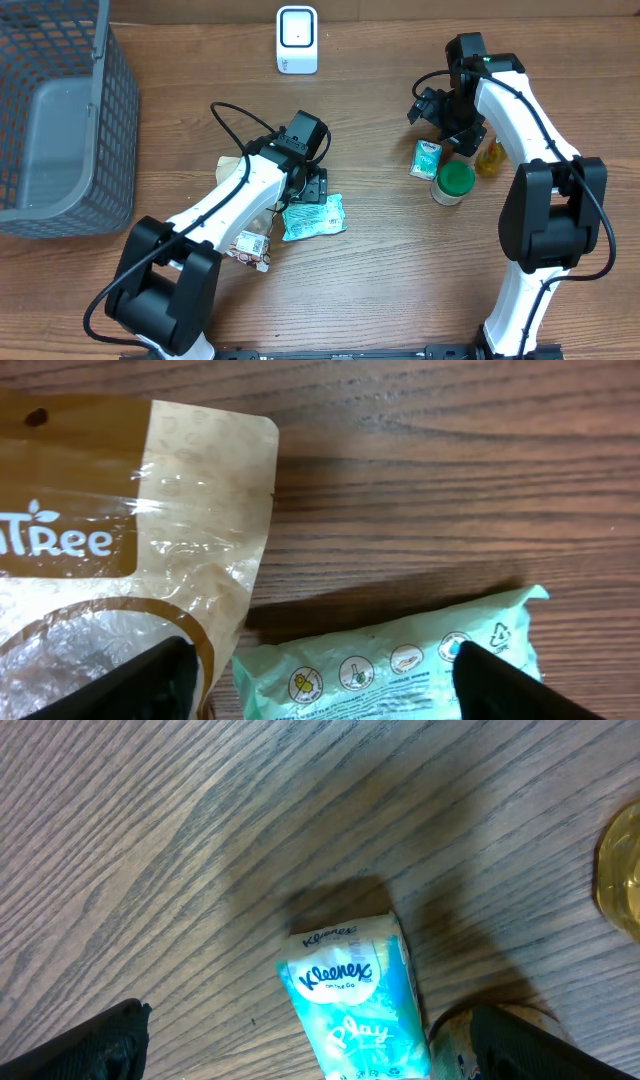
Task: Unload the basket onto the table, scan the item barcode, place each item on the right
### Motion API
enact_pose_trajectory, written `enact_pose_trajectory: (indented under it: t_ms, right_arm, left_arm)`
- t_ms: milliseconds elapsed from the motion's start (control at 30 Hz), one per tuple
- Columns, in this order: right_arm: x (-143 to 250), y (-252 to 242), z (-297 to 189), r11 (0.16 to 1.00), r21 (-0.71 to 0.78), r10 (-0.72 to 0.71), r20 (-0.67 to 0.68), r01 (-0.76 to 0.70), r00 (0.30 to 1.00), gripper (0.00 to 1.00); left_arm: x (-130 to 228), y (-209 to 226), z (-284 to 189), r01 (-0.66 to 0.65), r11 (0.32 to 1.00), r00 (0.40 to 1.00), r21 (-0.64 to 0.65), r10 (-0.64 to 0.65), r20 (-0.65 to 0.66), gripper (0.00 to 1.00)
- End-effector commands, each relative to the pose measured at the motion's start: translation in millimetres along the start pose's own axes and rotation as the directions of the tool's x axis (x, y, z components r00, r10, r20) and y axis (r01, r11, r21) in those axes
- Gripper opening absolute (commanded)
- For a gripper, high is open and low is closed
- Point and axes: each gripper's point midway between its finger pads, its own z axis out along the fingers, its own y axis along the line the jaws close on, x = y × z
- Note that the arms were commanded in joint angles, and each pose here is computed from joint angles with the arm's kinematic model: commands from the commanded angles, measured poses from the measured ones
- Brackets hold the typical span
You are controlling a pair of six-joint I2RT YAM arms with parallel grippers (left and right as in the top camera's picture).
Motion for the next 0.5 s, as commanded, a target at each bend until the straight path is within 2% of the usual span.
enact_pose_trajectory:
  t_ms: [0, 33, 133, 233, 333, 467]
  right_arm:
    - [-9, 7, -16, 0.999, -0.034, -0.004, 0.04, 0.005, 0.999, 1.0]
    - [-9, 7, -16, 0.999, -0.034, -0.004, 0.04, 0.005, 0.999, 1.0]
    - [-9, 7, -16, 0.999, -0.034, -0.004, 0.04, 0.005, 0.999, 1.0]
    - [-9, 7, -16, 0.999, -0.034, -0.004, 0.04, 0.005, 0.999, 1.0]
    - [-9, 7, -16, 0.999, -0.034, -0.004, 0.04, 0.005, 0.999, 1.0]
    - [-9, 7, -16, 0.999, -0.034, -0.004, 0.04, 0.005, 0.999, 1.0]
  left_arm:
    - [14, -1, 16, -0.018, 1.0, 0.997, 0.002, 0.018, -0.071, 0.83]
    - [17, -1, 19, -0.017, 1.0, 0.996, 0.004, 0.018, -0.09, 0.82]
    - [30, -4, 23, -0.015, 1.0, 0.989, 0.027, 0.019, -0.149, 0.69]
    - [40, -8, 20, -0.008, 0.998, 0.98, 0.058, 0.02, -0.199, 0.7]
    - [52, -11, 18, 0.001, 0.997, 0.967, 0.08, 0.019, -0.253, 0.62]
    - [66, -18, 12, 0.022, 0.992, 0.948, 0.126, 0.02, -0.319, 0.62]
